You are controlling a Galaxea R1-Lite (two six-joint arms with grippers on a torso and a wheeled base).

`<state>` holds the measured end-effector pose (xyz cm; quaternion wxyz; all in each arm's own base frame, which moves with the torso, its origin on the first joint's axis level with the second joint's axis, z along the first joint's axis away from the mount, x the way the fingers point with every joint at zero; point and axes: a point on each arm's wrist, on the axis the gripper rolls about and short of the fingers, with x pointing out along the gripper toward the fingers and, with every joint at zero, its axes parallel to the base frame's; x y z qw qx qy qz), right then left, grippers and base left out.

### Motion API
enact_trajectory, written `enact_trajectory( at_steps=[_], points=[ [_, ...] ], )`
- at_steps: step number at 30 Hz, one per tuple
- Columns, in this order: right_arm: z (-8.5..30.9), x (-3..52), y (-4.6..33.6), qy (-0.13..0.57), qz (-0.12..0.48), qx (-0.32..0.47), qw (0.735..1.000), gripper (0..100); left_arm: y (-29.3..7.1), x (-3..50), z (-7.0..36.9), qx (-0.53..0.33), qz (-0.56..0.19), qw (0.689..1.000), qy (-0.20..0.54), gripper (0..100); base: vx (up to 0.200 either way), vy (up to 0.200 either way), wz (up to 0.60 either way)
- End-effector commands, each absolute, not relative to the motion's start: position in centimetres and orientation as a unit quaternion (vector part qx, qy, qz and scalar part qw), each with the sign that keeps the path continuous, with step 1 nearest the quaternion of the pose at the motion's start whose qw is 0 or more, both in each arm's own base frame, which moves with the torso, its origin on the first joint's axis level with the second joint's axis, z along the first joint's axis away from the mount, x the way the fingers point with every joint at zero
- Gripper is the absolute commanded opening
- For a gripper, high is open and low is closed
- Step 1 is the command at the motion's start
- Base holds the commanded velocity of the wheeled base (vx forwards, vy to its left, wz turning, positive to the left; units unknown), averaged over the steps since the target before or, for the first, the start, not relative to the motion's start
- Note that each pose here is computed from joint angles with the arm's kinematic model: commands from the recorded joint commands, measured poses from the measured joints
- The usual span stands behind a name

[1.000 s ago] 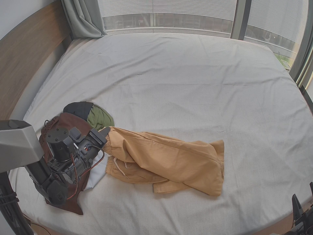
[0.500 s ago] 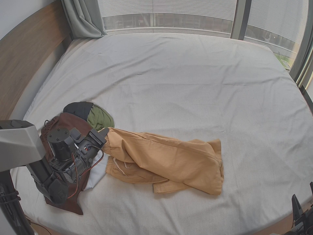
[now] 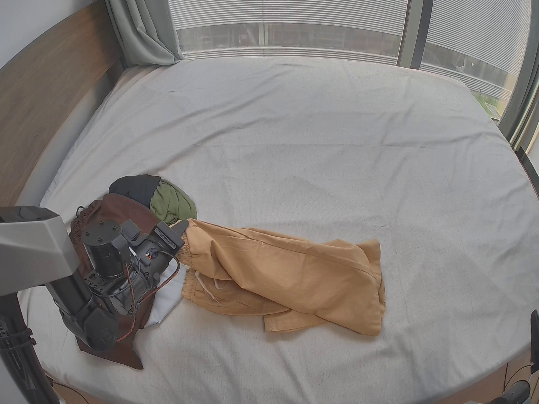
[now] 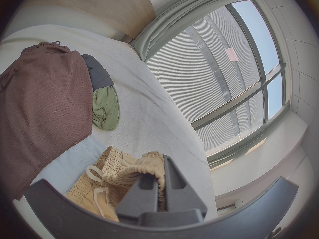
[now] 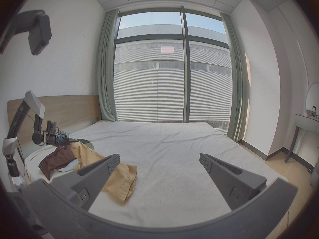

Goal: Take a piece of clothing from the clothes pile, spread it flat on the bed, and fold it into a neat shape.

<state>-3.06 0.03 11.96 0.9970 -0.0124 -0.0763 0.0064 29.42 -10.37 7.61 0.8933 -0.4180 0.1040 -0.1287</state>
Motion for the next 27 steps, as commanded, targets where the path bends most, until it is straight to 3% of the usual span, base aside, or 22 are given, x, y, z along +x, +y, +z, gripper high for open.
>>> enact_trajectory(
  at_steps=[1,12,21,27],
  points=[
    [15.8,-1.9,0.1,-0.058,0.018,-0.012,0.998,100,-10.3,29.5,7.6,-0.419,-0.128,0.893,0.103,0,0.000,0.000,0.00],
    [16.3,0.6,0.2,0.017,0.043,0.003,0.999,100,-10.4,29.3,7.8,-0.419,-0.133,0.892,0.102,0,0.000,0.000,0.00],
    [16.0,4.1,0.4,0.122,0.091,0.017,0.988,100,-10.5,29.3,7.9,-0.413,-0.137,0.895,0.100,0,0.000,0.000,0.00],
    [16.0,5.6,0.6,0.155,0.121,0.025,0.980,100,-10.5,29.1,8.3,-0.413,-0.143,0.894,0.098,0,0.000,0.000,0.00]
  ],
)
